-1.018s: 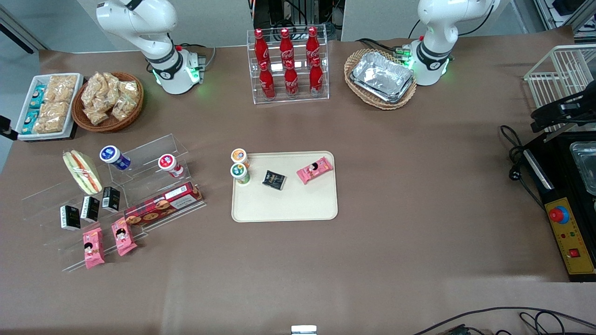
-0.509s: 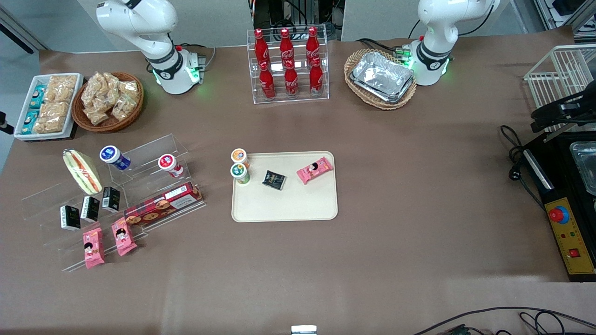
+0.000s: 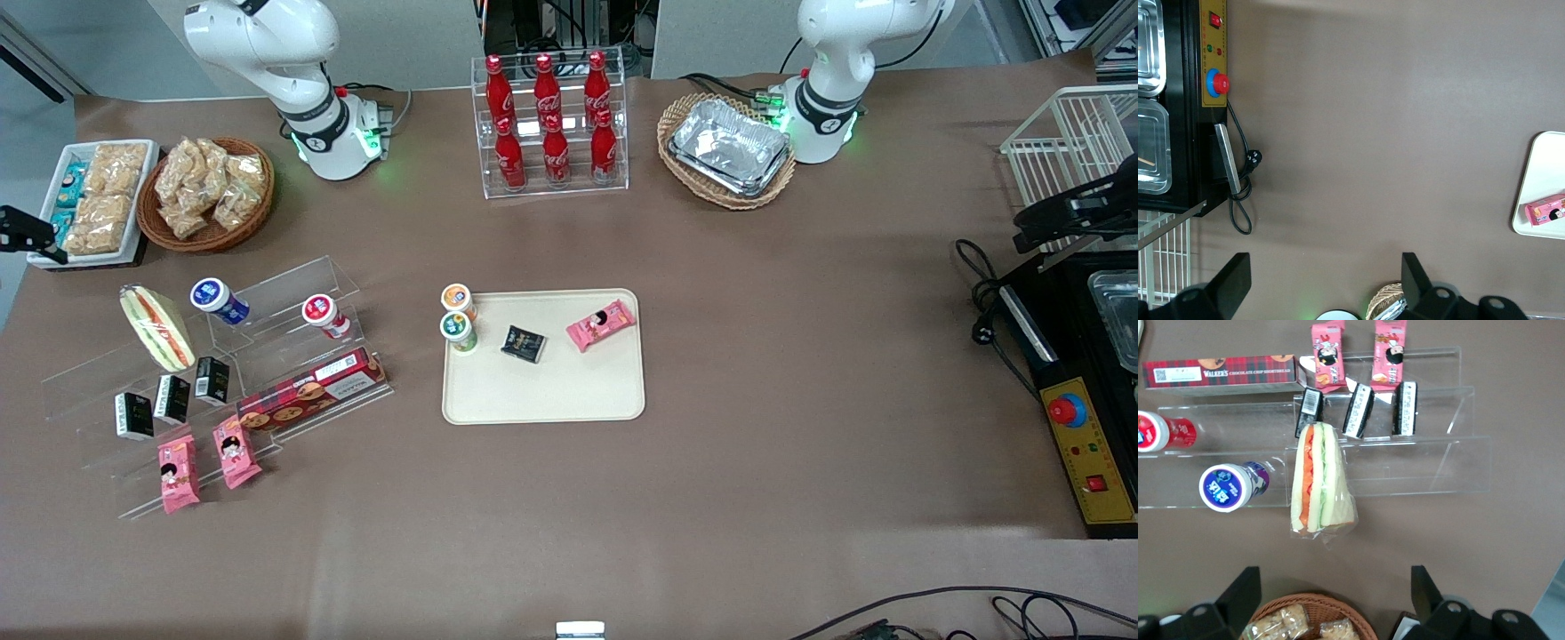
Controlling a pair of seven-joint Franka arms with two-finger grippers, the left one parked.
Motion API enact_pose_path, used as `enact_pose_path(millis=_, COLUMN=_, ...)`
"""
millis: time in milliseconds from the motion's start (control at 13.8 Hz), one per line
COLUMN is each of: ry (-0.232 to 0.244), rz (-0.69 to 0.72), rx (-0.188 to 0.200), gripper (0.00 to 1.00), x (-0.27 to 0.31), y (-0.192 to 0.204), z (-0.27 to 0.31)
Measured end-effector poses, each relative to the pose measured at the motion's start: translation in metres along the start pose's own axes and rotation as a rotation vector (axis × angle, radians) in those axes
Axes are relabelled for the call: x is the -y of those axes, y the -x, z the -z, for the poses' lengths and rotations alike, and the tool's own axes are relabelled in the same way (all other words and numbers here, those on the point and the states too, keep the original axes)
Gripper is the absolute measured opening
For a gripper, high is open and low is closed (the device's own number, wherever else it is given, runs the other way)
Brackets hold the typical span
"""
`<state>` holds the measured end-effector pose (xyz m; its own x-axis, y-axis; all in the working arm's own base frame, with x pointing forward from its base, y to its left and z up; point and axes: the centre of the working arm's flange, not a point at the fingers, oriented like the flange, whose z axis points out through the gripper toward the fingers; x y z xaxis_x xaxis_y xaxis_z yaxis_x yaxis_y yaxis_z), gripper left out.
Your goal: Place sandwich on tray
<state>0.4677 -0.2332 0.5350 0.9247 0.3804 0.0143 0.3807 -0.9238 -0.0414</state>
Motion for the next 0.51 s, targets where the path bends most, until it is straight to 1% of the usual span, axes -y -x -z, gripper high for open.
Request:
enact_pose_path(millis=73, ry=0.001, rz=0.017, rx=-0.011, gripper=1.00, x=0.003, y=0.003, z=-0.005)
enact_pose_path(millis=291, ry=0.010, rz=0.048, rx=-0.060, gripper=1.00, x=0.020, y=0.017, z=-0.034)
enact_pose_path(millis=509, ry=0.018, rz=0.062, rx=-0.093, gripper=1.00, x=0.033, y=0.027, z=-0.059)
